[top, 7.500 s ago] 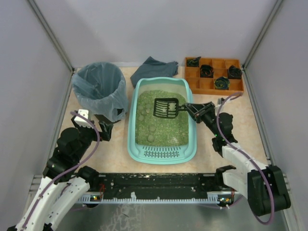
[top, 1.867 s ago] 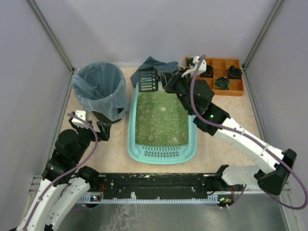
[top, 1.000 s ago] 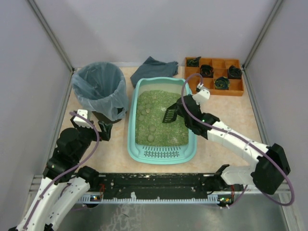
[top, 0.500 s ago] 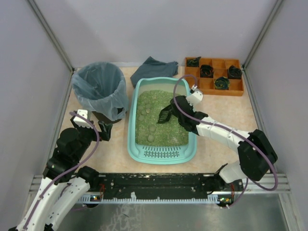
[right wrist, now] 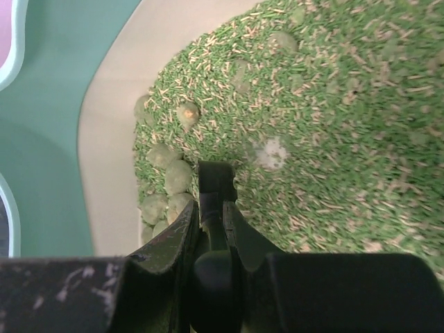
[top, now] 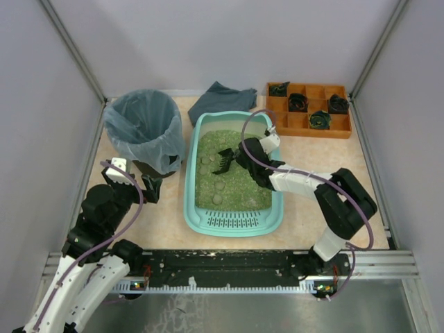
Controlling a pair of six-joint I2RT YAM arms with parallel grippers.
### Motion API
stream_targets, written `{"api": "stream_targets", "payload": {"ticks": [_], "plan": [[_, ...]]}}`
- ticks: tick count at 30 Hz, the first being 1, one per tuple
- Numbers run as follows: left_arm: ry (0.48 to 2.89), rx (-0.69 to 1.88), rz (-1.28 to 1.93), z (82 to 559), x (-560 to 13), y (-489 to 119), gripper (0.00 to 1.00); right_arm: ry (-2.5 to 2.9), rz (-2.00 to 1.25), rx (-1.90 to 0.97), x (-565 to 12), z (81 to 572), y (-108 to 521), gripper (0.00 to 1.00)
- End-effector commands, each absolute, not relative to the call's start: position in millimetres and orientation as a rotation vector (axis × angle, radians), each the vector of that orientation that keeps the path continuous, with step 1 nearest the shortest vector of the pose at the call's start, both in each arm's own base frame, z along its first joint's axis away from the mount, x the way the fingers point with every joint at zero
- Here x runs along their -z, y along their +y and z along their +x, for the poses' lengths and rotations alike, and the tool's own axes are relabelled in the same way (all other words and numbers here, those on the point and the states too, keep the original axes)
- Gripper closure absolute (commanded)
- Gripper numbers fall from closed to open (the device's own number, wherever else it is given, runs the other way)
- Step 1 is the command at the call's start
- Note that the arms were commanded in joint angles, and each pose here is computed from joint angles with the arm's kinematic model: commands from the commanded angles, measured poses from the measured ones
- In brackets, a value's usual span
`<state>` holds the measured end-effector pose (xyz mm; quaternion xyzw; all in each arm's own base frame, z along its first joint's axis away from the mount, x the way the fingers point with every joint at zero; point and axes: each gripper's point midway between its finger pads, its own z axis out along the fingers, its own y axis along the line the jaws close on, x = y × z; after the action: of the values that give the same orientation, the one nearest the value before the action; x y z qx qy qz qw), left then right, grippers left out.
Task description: Clean the litter box
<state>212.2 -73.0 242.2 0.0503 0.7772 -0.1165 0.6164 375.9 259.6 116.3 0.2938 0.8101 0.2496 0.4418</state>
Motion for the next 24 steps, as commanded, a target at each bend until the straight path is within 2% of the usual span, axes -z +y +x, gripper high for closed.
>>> {"api": "stream_targets", "payload": {"ticks": [1, 6, 11, 19, 24], "plan": [[1.764, 0.272, 0.11, 214, -249, -73, 0.0, 2.049, 0.737, -0.795, -105, 385, 300, 1.0], [1.766, 0.272, 0.109, 214, -248, -73, 0.0, 2.104, 0.698, -0.898, -96, 391, 330, 1.0], [1.763, 0.273, 0.106, 214, -249, -73, 0.0, 2.075, 0.711, -0.899, -101, 388, 323, 1.0], [1.76, 0.273, 0.106, 213, -249, -72, 0.0, 1.996, 0.708, -0.914, -132, 385, 300, 1.0], [1.76, 0.274, 0.108, 213, -249, -72, 0.0, 1.897, 0.706, -0.977, -171, 380, 284, 1.0]]}}
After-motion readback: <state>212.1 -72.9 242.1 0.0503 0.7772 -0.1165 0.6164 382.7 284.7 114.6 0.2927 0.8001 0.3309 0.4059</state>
